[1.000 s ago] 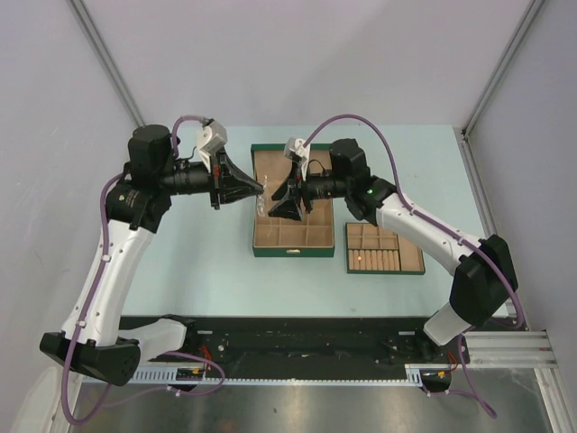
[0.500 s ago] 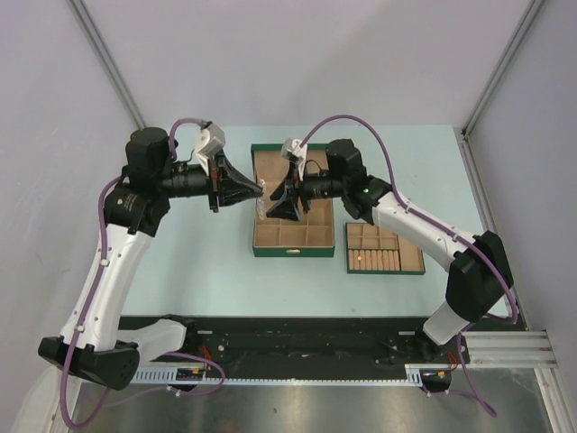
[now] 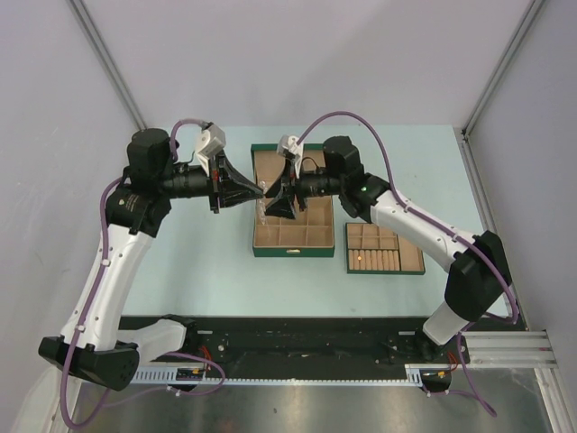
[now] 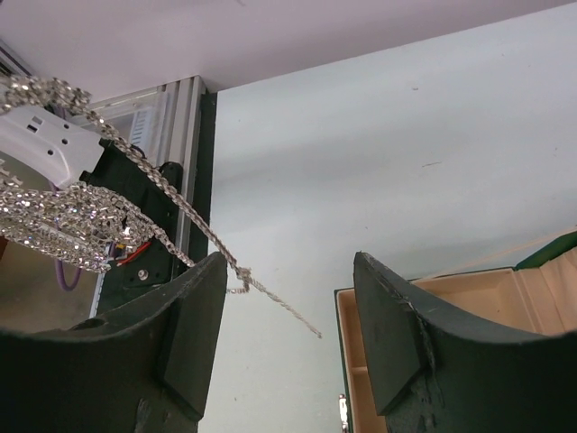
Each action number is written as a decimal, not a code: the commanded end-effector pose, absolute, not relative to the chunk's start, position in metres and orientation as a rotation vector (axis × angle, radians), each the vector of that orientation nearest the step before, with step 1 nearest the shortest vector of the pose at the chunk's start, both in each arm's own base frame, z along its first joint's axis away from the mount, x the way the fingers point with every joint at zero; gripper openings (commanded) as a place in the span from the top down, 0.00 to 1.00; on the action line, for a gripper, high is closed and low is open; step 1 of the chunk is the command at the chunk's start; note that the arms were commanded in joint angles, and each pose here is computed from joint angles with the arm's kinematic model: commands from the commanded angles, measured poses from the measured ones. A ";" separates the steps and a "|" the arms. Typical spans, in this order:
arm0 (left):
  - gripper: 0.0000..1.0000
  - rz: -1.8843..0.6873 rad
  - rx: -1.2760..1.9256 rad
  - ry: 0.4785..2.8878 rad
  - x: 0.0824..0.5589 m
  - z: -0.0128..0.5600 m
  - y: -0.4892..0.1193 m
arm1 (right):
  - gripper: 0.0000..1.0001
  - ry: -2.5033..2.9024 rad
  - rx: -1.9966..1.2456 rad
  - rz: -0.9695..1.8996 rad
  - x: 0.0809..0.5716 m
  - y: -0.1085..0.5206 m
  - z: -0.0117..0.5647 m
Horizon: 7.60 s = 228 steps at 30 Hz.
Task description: Organize the mixed jewelry
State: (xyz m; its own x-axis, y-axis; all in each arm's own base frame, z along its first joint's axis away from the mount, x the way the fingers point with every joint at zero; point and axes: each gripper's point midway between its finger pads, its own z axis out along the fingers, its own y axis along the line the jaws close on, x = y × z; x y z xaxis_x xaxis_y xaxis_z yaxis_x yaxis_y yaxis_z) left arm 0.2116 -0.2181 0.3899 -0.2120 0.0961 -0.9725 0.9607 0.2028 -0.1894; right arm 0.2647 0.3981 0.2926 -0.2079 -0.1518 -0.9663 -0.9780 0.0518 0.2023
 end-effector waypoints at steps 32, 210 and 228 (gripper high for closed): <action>1.00 -1.169 1.063 1.471 0.196 0.402 -0.219 | 0.65 1.463 -1.253 1.218 0.258 0.412 0.295; 1.00 -0.965 1.185 1.537 0.286 0.265 -0.274 | 1.00 1.549 -1.259 0.729 0.276 0.333 0.328; 1.00 -0.829 1.101 1.582 0.312 0.267 -0.254 | 1.00 1.617 -1.231 0.637 0.306 0.319 0.307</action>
